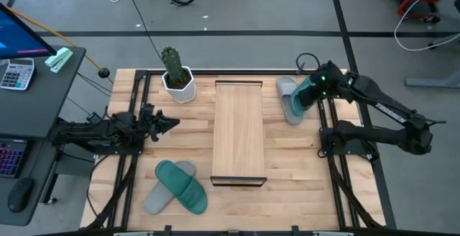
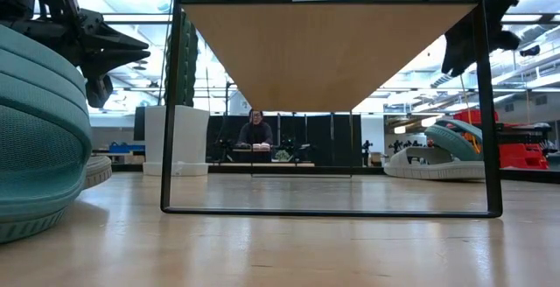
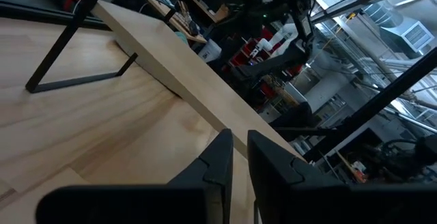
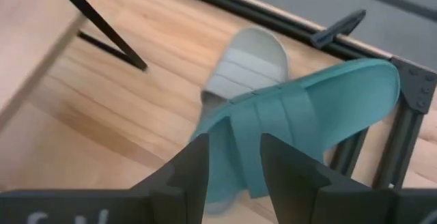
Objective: Pick and place slides into the shelf
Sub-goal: Put the right blue slipper on the shelf
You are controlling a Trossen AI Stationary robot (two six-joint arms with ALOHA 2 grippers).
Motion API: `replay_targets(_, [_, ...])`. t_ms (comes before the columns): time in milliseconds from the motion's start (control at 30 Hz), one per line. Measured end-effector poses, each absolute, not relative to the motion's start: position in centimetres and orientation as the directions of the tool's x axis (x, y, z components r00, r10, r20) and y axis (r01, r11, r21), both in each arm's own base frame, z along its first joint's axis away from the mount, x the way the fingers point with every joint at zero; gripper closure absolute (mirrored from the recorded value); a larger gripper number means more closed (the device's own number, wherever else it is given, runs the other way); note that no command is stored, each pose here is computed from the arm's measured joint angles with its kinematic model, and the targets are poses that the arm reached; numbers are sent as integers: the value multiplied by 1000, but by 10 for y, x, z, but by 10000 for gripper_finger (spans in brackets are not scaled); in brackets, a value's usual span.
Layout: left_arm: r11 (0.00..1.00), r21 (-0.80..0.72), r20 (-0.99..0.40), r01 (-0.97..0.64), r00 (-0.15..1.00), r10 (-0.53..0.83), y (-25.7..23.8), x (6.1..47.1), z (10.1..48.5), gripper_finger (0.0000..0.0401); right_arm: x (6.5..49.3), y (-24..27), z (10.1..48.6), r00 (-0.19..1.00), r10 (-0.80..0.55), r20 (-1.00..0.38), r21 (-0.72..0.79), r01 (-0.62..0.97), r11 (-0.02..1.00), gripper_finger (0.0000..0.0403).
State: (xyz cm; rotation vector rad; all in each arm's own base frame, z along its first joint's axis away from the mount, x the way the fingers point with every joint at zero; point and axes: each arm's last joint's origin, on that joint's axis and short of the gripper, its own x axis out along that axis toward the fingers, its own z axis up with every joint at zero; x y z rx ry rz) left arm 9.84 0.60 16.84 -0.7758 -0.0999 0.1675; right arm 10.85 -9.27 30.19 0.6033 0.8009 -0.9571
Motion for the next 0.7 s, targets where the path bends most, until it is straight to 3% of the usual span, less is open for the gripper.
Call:
replay_targets(400, [702,-703,28,-114,982,187,6,98,168,348,94,-130,290,272,-406,-872,74,895,440,263])
replay_targets(700, [702,-702,26,-115,982,188,6,98,168,342,86,-143,281,214,-360,-908,78,931,357,263])
